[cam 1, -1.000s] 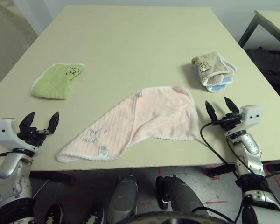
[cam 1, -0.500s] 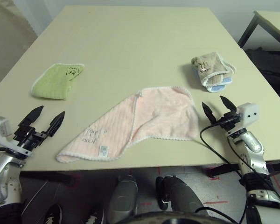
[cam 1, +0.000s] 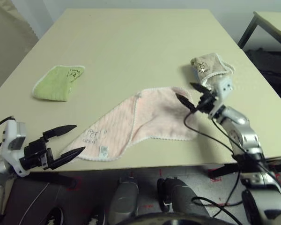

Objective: Fold the towel and set it aside.

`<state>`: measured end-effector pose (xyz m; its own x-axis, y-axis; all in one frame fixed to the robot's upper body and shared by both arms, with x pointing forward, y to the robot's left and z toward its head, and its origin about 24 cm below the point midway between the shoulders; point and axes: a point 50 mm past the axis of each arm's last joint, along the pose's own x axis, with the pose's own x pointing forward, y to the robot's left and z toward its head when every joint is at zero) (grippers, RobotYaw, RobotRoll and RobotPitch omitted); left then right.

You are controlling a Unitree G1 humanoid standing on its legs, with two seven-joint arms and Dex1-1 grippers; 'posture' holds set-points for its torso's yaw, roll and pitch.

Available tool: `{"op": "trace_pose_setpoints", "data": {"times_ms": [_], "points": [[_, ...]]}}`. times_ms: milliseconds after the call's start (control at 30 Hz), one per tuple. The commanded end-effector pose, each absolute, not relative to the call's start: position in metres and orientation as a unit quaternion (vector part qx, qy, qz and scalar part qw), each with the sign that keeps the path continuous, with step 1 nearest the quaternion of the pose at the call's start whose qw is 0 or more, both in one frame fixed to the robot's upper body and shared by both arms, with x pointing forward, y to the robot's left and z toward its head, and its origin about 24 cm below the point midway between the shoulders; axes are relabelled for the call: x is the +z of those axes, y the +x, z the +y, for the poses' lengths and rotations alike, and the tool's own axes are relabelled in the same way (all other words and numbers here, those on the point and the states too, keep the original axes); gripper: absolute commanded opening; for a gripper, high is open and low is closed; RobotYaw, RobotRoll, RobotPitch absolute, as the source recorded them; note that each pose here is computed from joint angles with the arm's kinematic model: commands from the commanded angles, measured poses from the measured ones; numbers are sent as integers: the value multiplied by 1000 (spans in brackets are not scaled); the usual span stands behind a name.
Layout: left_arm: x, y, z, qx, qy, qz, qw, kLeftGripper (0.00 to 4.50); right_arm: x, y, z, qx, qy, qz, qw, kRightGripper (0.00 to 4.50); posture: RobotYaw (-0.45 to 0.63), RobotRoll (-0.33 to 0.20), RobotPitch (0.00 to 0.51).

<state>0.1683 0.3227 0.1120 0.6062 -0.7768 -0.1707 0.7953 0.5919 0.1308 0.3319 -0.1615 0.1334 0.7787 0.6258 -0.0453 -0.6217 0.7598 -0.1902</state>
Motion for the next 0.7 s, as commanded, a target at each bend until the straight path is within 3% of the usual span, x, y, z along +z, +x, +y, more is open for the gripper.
{"op": "trace_pose_setpoints", "data": {"times_ms": [33,433,533,700], "points": [[107,168,324,-438,106,56,891,4491,121,338,-159,337,-137,58,930,4500,179,0,104],[102,167,318,-436,118,43,891,4491,104,351,-167,303,-151,152,929,4500,188,0,115],[102,167,314,-439,121,40,889,4500,104,352,-168,293,-145,157,932,4057,189,0,116],[103,167,310,-445,130,35,885,4500,103,352,-168,291,-137,163,933,2245,186,0,120]]}}
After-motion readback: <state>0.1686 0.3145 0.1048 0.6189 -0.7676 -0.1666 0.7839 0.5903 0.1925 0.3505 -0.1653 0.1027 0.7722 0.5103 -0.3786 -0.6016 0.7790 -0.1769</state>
